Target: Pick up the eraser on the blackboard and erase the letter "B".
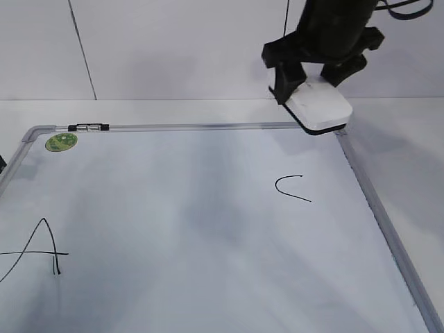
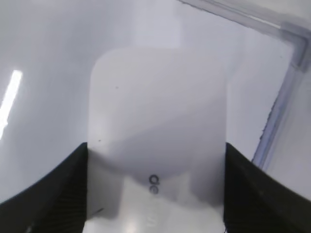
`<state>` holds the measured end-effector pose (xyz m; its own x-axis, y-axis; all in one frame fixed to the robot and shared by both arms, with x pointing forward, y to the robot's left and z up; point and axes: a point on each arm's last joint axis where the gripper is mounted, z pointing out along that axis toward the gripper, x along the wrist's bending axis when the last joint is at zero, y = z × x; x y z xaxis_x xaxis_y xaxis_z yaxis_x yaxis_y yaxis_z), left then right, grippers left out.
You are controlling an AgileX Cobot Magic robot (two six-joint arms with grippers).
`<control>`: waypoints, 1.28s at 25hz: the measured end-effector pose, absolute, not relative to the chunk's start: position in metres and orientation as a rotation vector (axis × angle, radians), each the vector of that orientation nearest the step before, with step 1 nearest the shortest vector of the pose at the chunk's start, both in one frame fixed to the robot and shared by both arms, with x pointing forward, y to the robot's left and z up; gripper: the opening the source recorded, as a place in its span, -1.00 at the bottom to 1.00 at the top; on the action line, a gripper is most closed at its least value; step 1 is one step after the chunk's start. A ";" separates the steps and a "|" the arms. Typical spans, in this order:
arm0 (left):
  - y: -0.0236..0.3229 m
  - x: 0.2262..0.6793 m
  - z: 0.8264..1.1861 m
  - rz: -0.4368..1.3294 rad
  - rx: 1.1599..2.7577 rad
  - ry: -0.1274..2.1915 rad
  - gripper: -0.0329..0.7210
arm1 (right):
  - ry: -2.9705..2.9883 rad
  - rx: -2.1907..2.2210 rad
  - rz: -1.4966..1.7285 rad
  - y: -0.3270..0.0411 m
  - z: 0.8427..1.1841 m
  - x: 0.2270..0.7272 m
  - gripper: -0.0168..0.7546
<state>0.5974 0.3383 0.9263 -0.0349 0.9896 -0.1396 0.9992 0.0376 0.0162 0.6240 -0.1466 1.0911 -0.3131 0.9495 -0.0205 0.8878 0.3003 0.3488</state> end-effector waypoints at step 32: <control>0.338 0.597 0.926 -0.146 2.100 2.182 -0.83 | 2.224 1.940 0.350 -0.212 1.034 0.580 0.38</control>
